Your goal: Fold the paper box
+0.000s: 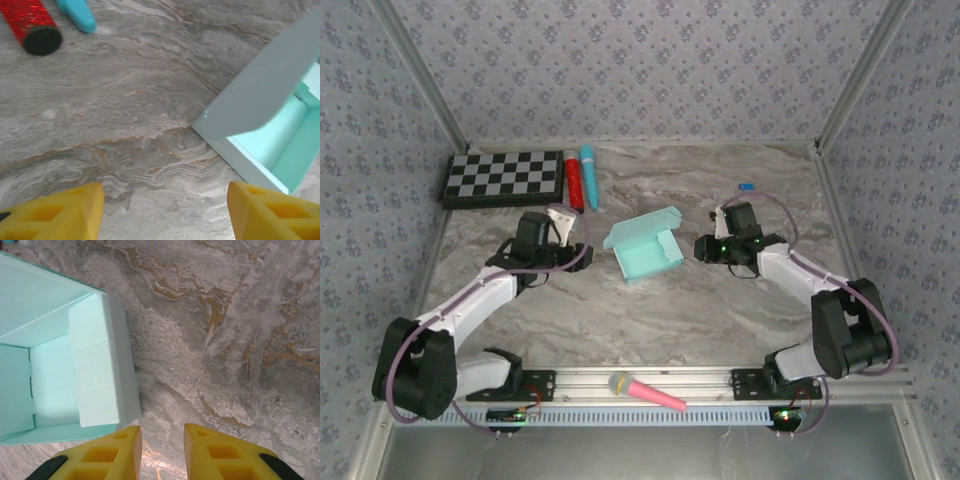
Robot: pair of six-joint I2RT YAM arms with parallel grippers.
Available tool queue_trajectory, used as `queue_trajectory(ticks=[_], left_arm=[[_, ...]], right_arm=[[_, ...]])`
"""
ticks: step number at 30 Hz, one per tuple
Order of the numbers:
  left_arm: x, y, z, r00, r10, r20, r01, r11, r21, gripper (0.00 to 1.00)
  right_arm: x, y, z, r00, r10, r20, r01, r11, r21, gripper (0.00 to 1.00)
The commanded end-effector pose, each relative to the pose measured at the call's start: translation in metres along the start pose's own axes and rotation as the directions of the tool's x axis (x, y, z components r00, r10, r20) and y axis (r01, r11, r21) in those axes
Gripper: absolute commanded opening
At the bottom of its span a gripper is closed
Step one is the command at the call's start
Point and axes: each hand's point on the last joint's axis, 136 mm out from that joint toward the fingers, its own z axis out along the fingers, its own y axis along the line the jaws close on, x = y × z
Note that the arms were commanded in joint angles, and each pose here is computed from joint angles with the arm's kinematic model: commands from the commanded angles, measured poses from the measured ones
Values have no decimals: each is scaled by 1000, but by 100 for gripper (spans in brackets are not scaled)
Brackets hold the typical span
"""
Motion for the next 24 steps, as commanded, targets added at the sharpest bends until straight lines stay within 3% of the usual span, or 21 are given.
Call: queue_trajectory(ticks=[1,6,24], left_arm=[[-28,-28,0,983,129,130,-149,976,156,66],[-30,-30,14,979,154,131,-178,964,195,59],[-55,-40,49,969,188,160,-229,927,298,50]], right_arm=[[-5,10,-6,996,-77,41,78,997,-29,30],[-5,10,-5,995,-87,45,88,996,-31,30],[3,10,4,997,-73,13,73,997,-37,31]])
